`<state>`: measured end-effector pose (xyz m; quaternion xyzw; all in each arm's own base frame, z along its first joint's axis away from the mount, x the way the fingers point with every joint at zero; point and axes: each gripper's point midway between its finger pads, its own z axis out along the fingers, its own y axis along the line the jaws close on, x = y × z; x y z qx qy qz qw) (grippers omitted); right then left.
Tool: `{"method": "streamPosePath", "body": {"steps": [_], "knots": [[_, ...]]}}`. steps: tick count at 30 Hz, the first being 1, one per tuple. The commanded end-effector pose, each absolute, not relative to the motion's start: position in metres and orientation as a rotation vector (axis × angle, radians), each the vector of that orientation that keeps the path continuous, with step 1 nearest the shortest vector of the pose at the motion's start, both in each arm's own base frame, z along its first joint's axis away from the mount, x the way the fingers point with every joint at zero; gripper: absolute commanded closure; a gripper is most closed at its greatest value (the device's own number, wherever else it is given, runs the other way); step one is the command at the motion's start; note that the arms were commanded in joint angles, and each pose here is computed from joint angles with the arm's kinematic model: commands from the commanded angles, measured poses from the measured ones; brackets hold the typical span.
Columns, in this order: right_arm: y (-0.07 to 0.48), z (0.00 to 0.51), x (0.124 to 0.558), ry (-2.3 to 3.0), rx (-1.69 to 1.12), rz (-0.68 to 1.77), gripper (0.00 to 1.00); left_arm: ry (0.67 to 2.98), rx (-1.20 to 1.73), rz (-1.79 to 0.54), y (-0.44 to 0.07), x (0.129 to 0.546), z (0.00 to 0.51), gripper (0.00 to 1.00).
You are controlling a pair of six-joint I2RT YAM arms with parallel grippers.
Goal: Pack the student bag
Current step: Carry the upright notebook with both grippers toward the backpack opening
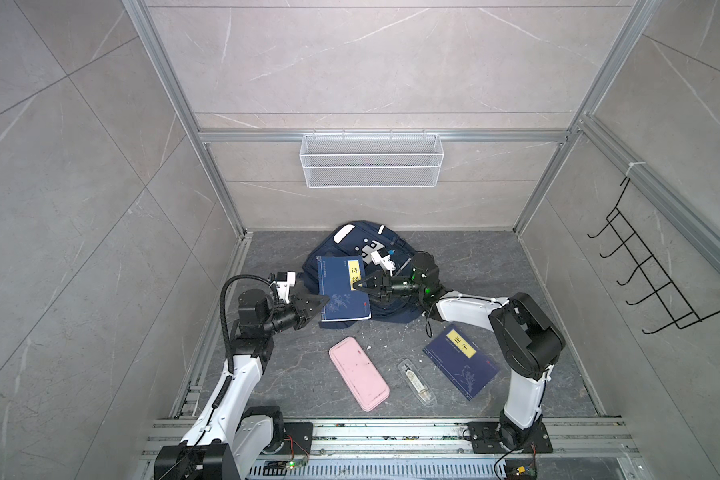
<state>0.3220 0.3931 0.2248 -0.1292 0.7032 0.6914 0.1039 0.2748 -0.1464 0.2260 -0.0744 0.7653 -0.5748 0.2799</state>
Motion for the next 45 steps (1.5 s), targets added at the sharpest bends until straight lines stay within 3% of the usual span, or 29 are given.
{"method": "streamPosePath", "body": {"steps": [1,5,21,34,42,45], "knots": [[0.393,0.250,0.318,1.988,-0.464,2.048,0.45,2.013,-0.103,-1.526,-0.149,0.273,0.247,1.00],[0.392,0.236,0.319,2.028,-0.453,2.021,0.40,2.004,-0.091,-1.529,-0.150,0.274,0.252,1.00],[0.402,0.256,0.331,2.013,-0.475,2.041,0.64,2.078,-0.142,-1.521,-0.151,0.279,0.228,1.00],[0.404,0.218,0.336,2.124,-0.436,1.979,0.65,2.096,-0.097,-1.525,-0.162,0.279,0.229,1.00],[0.395,0.217,0.330,2.146,-0.446,1.891,0.90,2.131,-0.121,-1.472,-0.161,0.283,0.219,0.99],[0.383,0.213,0.331,2.182,-0.415,1.805,0.98,2.146,-0.135,-1.433,-0.158,0.286,0.218,0.81]]}}
